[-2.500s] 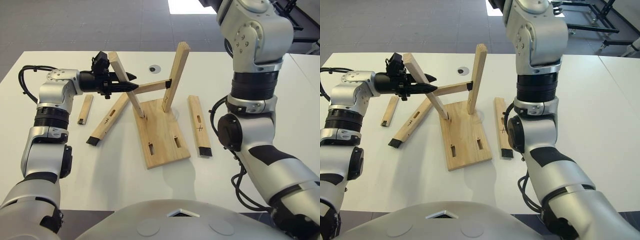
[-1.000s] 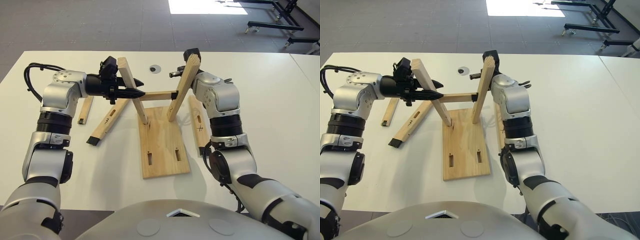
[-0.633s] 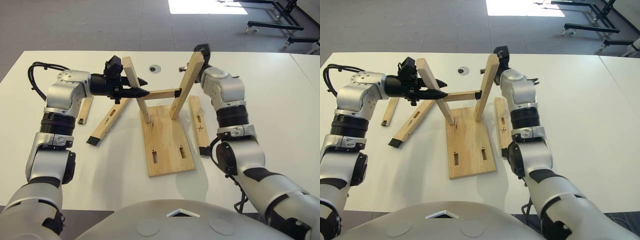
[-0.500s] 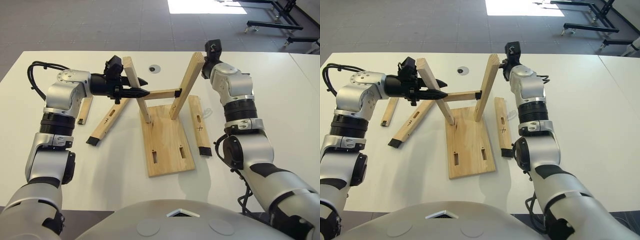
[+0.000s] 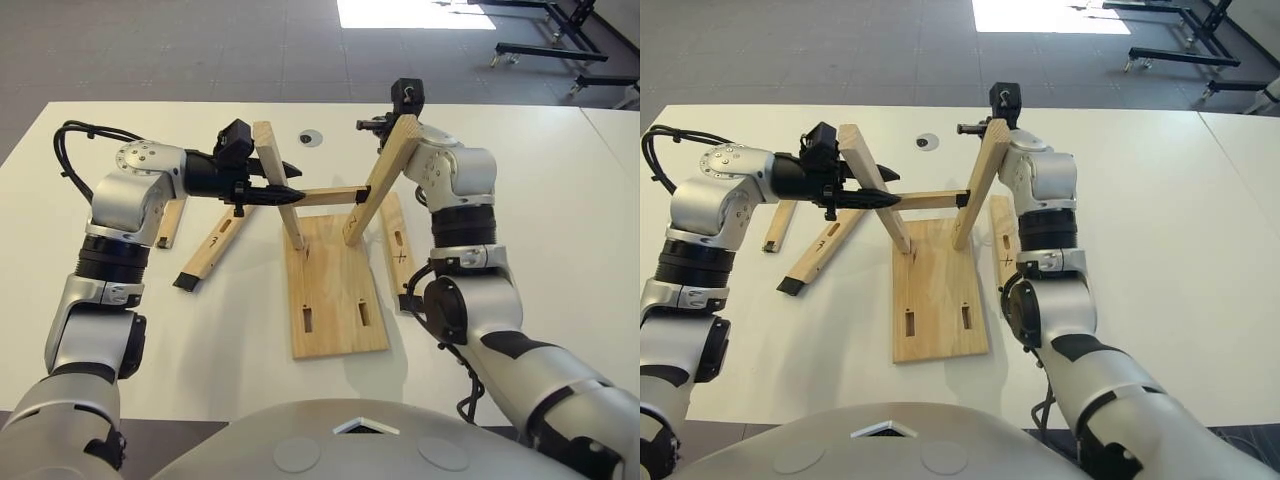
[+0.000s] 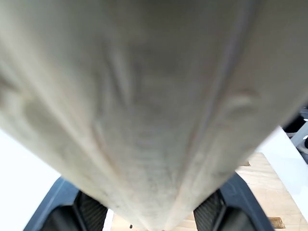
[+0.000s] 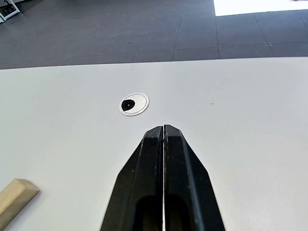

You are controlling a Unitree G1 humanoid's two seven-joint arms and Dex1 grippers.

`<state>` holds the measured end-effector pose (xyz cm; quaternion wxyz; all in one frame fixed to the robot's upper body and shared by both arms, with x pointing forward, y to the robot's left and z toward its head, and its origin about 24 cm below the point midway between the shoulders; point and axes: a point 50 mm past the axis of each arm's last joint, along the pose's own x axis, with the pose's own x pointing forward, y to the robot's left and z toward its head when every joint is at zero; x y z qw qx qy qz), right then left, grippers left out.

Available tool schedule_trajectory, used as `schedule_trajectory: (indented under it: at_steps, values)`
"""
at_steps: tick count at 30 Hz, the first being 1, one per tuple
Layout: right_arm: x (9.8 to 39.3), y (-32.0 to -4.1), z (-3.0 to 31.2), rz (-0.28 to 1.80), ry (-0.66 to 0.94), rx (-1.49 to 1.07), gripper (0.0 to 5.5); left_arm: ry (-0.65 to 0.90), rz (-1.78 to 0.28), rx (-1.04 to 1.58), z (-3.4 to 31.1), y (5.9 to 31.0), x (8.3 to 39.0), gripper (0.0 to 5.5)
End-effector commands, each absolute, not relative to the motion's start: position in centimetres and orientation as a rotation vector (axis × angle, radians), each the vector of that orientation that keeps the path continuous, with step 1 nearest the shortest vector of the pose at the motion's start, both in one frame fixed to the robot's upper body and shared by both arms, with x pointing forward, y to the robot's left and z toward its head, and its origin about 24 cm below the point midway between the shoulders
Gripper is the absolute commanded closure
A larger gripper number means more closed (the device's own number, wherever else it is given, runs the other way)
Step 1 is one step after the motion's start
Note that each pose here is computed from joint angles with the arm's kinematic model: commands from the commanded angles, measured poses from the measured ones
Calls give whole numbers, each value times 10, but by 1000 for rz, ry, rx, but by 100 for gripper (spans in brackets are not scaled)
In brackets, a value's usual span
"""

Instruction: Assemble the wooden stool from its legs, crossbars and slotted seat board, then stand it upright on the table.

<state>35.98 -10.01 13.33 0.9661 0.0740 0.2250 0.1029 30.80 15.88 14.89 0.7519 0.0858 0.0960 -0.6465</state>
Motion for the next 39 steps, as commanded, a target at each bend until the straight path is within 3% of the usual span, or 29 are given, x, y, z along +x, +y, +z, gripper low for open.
schedule_trajectory:
  at_steps: [1,15,18,21,26,28,35,39]
  values:
    - [347,-74,136,300,474,157,548,215,-1331,335,149,158,312,348]
    - [389,-174,143,24,377,44,548,179,-1320,242,153,159,310,348]
    - [388,-163,142,69,388,86,548,181,-1322,244,152,159,310,348]
    - [362,-104,141,282,444,195,548,181,-1318,246,152,159,310,348]
    - [320,-60,149,476,507,272,548,178,-1302,243,152,162,309,348]
    - [321,-65,146,452,514,253,548,176,-1302,242,152,161,309,348]
    - [363,-126,149,236,439,164,548,179,-1298,242,152,163,308,348]
    - [371,-130,149,218,419,154,548,179,-1299,244,152,163,308,348]
